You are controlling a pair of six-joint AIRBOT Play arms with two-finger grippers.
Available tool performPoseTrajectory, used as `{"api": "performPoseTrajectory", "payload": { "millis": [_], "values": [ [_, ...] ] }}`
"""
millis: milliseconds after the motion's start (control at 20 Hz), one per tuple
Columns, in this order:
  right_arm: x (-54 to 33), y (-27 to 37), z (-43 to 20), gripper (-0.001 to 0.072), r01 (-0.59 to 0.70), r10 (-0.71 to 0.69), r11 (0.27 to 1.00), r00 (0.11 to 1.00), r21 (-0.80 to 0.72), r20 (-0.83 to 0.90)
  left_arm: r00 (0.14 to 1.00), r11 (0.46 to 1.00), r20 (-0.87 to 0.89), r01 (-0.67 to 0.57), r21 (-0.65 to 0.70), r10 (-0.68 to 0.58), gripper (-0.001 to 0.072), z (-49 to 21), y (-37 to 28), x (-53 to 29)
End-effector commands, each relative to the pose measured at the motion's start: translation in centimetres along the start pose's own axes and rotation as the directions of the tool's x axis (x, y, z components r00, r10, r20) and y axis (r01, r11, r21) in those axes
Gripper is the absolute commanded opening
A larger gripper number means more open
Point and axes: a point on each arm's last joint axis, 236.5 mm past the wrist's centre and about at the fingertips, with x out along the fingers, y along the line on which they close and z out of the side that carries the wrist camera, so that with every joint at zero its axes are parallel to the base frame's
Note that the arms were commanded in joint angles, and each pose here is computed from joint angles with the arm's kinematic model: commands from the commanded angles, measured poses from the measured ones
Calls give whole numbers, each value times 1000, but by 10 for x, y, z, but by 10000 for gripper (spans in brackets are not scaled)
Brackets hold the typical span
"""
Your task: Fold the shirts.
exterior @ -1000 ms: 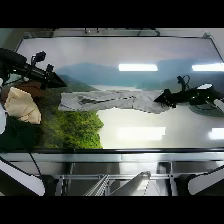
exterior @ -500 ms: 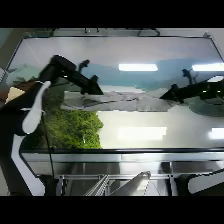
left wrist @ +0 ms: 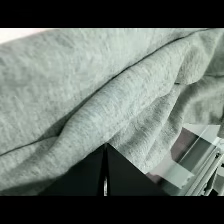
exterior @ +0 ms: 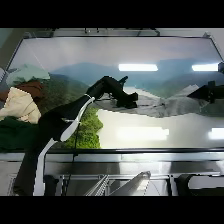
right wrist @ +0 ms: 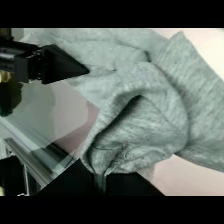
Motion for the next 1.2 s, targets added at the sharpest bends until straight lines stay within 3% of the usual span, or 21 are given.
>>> {"api": "performPoseTrajectory", "payload": {
  "millis": [0,150,350,550,650,800,850,900,950,1050,1150],
  "values": [
    [-10,39,-2,13,-155,155,987,988,-41,5,997,998,-51,57,-21,-58,0,-19,-31,38],
    [-10,83,11,13,-259,265,959,964,-110,35,990,990,-32,140,9,-140,9,-20,-60,23],
    [37,136,15,13,-291,288,942,957,-169,-45,983,953,-14,181,243,-183,9,-18,-109,-84],
    [135,177,19,13,-238,227,939,971,-247,-74,998,936,54,13,352,-34,10,-33,-88,-246],
    [194,185,18,14,-174,164,942,985,-285,-59,993,942,111,-73,328,39,11,-43,-67,-308],
    [284,178,6,15,-114,103,955,993,-275,-55,953,955,302,-118,271,32,12,-36,-58,-373],
    [313,167,0,119,-90,78,966,995,-242,-57,940,960,338,-125,251,34,13,-37,-52,-385],
    [335,160,-8,437,-83,70,973,995,-217,-65,934,961,354,-132,242,39,14,-42,-46,-392],
    [350,156,-18,520,-95,78,977,992,-189,-95,933,961,357,-137,239,44,15,-48,-40,-395],
    [350,159,-36,391,-134,105,976,980,-172,-169,937,963,347,-138,230,51,16,-60,-28,-392],
    [324,171,-39,380,-188,145,964,966,-190,-216,941,970,334,-131,206,56,16,-68,-16,-385]
  ]
}}
